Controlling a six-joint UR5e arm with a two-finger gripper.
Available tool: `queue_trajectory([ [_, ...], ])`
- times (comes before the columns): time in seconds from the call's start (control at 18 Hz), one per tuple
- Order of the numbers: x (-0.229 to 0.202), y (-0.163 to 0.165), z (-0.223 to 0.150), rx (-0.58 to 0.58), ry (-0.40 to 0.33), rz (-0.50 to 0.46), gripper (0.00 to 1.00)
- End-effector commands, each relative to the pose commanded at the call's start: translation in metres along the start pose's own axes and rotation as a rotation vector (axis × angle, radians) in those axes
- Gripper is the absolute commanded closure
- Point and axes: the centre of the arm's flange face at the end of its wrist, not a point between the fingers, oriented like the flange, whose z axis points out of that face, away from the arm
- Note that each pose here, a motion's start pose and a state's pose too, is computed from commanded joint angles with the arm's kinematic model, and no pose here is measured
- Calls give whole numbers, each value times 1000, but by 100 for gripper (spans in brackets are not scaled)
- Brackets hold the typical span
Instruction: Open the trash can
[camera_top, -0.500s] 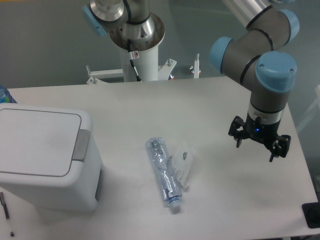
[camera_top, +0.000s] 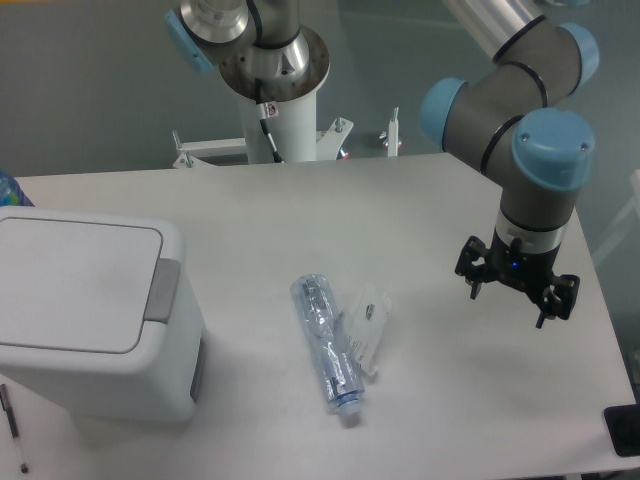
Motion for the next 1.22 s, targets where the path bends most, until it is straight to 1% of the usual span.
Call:
queue_trajectory([
  [0.17, 4, -6, -4, 9, -3, 8, 0],
  [0.22, 5, -7, -9, 19, -7, 4, 0],
  [0.28, 5, -10, -14, 39, -8, -20, 0],
  [0.44, 8, -19, -22, 134, 17, -144, 0],
  [0.56, 10, -31, -28, 231, 49, -228, 0],
  [0.67, 8, -41, -38, 320, 39, -293, 0],
  [0.78, 10, -52, -47, 376, 47, -351, 0],
  [0.89, 20, -72, -69, 418, 50, -377, 0],
  [1.0, 32, -90, -89, 461, 70, -409, 0],
  [1.11, 48, -104, -106, 510, 106, -406, 0],
  [1.22, 70, -116, -117, 547, 145, -380, 0],
])
